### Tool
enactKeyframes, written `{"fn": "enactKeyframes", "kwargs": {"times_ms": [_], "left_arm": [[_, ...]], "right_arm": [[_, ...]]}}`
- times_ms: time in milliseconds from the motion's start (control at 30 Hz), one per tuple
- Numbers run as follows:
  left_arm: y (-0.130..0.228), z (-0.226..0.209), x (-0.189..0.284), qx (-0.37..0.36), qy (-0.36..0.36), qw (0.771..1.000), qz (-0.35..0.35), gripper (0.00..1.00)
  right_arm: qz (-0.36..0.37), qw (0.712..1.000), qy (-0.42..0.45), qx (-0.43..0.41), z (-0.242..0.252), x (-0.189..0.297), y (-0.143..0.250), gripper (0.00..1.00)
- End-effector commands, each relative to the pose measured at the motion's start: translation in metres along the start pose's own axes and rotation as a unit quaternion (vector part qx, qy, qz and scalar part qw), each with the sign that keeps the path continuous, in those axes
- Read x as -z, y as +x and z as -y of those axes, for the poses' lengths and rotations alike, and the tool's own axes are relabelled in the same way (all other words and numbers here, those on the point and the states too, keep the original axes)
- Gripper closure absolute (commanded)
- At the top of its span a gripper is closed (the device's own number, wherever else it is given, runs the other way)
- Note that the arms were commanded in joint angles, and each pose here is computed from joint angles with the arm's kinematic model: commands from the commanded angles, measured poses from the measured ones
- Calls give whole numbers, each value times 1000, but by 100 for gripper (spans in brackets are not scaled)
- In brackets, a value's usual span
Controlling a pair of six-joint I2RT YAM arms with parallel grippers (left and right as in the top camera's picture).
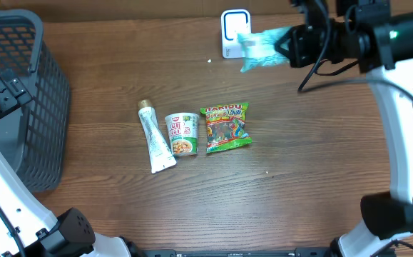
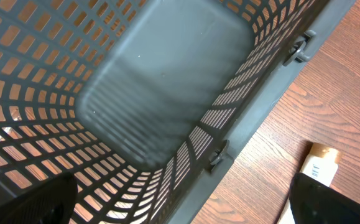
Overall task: Scan the item barcode
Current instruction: 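Carry the packet to the right side and release it on the table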
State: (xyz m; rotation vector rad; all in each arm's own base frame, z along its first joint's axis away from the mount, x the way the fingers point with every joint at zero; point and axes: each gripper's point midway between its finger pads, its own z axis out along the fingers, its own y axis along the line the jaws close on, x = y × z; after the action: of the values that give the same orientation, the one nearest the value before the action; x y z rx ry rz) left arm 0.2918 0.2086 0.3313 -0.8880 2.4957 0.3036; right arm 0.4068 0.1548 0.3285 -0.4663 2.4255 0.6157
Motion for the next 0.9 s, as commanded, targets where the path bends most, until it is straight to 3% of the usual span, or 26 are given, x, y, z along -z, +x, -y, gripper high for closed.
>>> {"fn": "enactKeyframes", "kwargs": {"times_ms": [0, 133, 333, 600, 667, 700, 767, 867], "left_arm": [[-3, 0, 8, 1, 2, 1000, 13, 0], [-3, 0, 8, 1, 2, 1000, 13, 0], [-3, 0, 8, 1, 2, 1000, 14, 0], [-3, 0, 8, 1, 2, 1000, 13, 0], [-3, 0, 8, 1, 2, 1000, 13, 0], [-3, 0, 8, 1, 2, 1000, 13, 0], [-3, 0, 8, 1, 2, 1000, 13, 0], [-3, 0, 8, 1, 2, 1000, 13, 0]], "right_arm": [[-14, 983, 6, -185, 60, -1, 17, 96], [-24, 943, 87, -322, 165, -14, 71, 96], [-30, 905, 155, -396, 250, -39, 155, 95], [-19, 878, 186, -440, 285, -62, 219, 87], [-20, 860, 219, -460, 294, -62, 233, 79], [-21, 859, 226, -458, 296, -62, 236, 73], [-23, 858, 227, -459, 296, -62, 237, 71], [-22, 856, 217, -469, 292, -64, 236, 59]]}}
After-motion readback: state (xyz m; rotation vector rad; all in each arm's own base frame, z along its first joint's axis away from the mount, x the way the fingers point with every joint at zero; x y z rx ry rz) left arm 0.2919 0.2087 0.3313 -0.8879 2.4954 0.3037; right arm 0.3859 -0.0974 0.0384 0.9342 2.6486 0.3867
